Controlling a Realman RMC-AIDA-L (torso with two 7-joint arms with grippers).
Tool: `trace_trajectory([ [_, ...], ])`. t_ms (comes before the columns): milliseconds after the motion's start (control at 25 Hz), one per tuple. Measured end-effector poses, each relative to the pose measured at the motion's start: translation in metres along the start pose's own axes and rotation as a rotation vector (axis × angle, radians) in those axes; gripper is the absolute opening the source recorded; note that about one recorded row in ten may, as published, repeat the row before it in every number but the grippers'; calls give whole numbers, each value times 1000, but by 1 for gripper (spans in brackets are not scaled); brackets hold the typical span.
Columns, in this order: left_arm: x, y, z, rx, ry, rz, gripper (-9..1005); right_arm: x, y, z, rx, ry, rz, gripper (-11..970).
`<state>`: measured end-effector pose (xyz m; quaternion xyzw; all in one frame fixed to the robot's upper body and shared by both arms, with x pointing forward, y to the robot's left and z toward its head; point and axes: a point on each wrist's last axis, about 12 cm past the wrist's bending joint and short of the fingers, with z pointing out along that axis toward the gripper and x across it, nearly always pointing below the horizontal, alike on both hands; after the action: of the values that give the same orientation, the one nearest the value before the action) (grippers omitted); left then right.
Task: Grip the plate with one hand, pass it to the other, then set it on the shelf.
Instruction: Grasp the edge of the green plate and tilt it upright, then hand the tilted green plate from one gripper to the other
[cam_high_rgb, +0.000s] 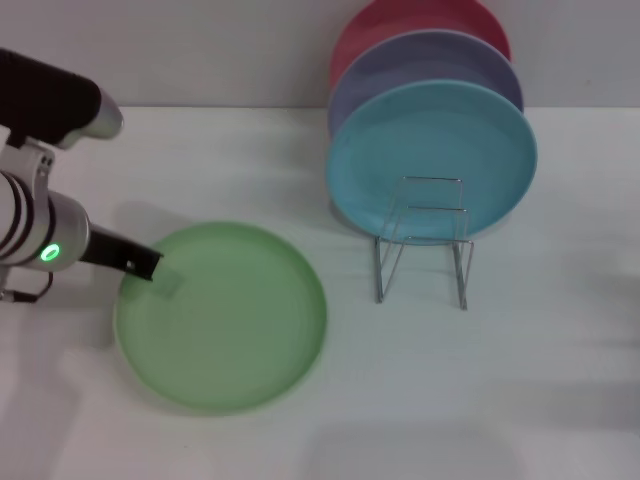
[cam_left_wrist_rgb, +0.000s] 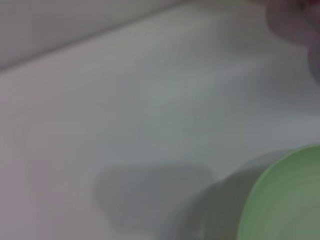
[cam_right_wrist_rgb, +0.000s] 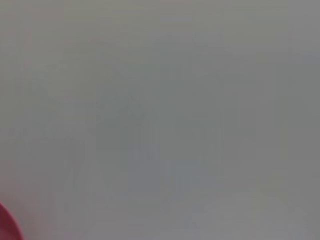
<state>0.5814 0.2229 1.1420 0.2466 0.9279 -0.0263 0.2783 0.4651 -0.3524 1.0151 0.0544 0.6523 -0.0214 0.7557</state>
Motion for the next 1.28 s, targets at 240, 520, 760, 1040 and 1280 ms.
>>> trace_trajectory([
  [240,-11,1,-20,-26,-84,37,47,-18,16,-5,-138,-157,10,766],
  [520,-16,8,-48,-84,-204,58,34,-54,44,20,-443,-368,184,766],
  [760,-16,12,-62,-123,-281,50,33,-84,91,87,-687,-390,254,764],
  [1040,-14,15,-71,-163,-361,51,33,-136,154,161,-962,-105,261,760],
  [1280,-15,17,-73,-182,-403,49,33,-194,201,182,-1028,159,121,760],
])
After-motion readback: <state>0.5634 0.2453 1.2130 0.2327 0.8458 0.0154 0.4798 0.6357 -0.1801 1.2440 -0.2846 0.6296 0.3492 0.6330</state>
